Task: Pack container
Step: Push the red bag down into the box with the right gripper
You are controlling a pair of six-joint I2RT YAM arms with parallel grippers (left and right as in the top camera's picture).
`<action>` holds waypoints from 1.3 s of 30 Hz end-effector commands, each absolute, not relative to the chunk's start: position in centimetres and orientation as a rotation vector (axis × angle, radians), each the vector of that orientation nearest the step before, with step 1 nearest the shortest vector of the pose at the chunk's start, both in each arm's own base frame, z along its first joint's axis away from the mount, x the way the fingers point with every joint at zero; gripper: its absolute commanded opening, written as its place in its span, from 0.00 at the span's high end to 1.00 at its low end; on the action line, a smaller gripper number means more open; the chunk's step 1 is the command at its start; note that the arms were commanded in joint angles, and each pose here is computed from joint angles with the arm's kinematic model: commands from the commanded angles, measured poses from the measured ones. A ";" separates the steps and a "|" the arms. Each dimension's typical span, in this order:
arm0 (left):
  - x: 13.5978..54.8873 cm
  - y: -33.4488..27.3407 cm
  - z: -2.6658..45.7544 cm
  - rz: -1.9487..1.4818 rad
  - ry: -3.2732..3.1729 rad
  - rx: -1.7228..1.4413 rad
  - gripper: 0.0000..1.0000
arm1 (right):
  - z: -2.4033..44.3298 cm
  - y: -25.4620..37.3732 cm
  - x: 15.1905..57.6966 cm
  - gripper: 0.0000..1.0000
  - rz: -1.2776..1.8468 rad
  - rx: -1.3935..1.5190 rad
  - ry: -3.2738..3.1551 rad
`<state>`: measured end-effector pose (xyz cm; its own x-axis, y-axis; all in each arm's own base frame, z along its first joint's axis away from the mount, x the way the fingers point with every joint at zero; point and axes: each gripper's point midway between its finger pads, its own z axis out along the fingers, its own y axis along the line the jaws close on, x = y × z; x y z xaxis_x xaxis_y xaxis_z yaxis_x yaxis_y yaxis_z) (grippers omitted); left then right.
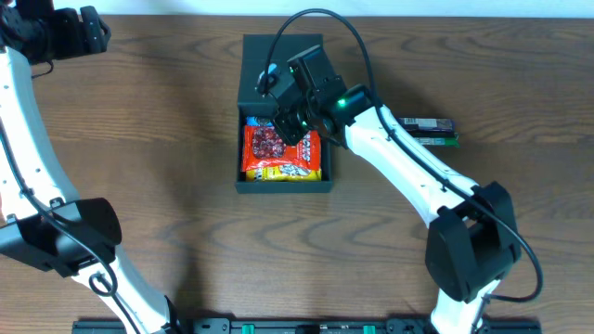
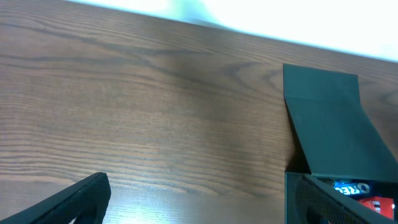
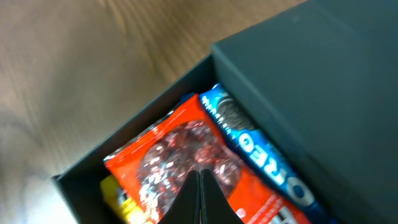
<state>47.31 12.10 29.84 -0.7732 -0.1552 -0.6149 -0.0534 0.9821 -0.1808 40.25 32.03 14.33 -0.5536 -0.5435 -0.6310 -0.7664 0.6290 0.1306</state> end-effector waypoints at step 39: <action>46.9 12.0 30.7 -0.187 2.435 -0.147 0.04 | 3.2 29.8 39.9 0.99 0.559 -1.017 2.600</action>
<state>47.40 12.15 29.90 -0.7704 -0.1541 -0.6186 -0.0533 0.9825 -0.1784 40.84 29.15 3.69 -0.7134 -0.5600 -0.4211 -0.6787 0.7017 0.2166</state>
